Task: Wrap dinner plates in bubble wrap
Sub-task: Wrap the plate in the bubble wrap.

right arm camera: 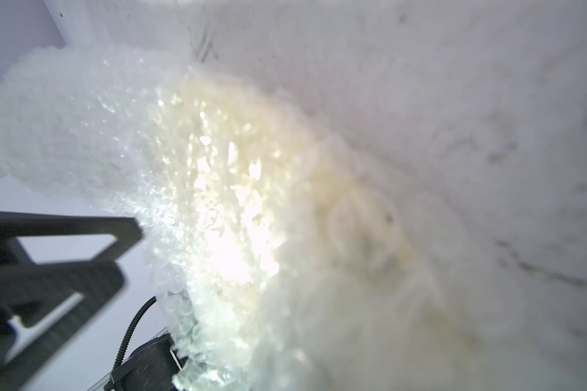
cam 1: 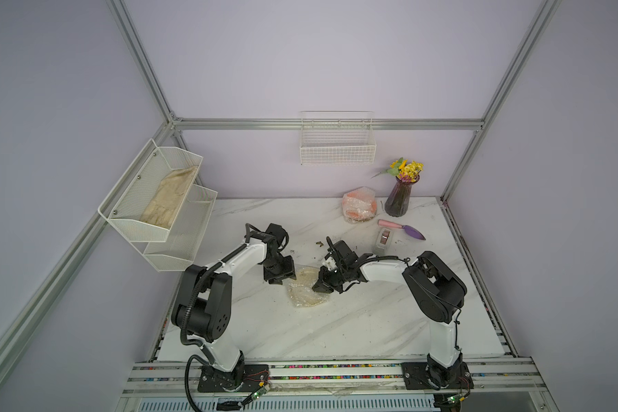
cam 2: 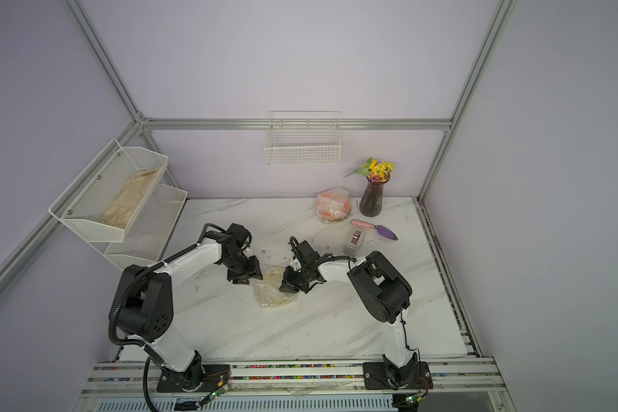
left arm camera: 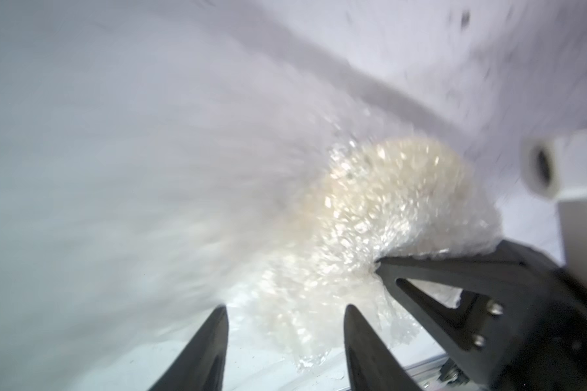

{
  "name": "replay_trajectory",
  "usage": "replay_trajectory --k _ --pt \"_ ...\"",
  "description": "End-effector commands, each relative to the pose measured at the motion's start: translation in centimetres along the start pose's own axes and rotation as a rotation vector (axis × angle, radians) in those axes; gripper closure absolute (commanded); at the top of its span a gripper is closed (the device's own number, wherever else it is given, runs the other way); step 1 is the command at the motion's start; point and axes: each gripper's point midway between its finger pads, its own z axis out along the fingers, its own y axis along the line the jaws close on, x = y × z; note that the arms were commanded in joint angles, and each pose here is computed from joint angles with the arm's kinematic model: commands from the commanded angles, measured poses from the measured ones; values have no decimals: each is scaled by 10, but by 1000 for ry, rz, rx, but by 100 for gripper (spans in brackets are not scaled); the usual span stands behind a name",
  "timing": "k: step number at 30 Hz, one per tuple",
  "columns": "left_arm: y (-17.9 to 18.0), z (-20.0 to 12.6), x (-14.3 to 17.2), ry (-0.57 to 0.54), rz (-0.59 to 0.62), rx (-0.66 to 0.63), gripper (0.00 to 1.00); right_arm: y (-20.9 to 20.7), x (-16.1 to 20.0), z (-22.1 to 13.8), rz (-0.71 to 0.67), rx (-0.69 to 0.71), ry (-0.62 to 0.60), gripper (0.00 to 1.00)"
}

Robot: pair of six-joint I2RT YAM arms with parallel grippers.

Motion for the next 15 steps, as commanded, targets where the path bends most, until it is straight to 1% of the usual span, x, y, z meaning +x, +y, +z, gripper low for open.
replay_trajectory --k 1,6,8,9,10,11,12,13,15 --pt "18 -41 -28 -112 27 -62 34 -79 15 7 130 252 21 99" --pt "26 -43 -52 -120 -6 15 30 -79 16 6 135 249 17 99" --pt "22 -41 -61 -123 -1 48 31 -79 16 5 133 250 15 99" --pt "22 -39 -64 -117 -3 54 34 -79 16 5 132 250 13 99" --pt "21 -37 -67 -116 -1 61 39 -79 16 4 132 250 11 99" --pt "20 -34 -69 -115 2 73 47 -79 15 4 131 250 9 99" --pt "17 -32 -72 -118 6 88 59 -78 15 4 130 250 4 100" --pt "15 -30 -74 -119 10 97 67 -78 15 4 132 249 1 100" --pt "14 -28 -79 -122 18 103 74 -76 16 6 130 244 4 100"
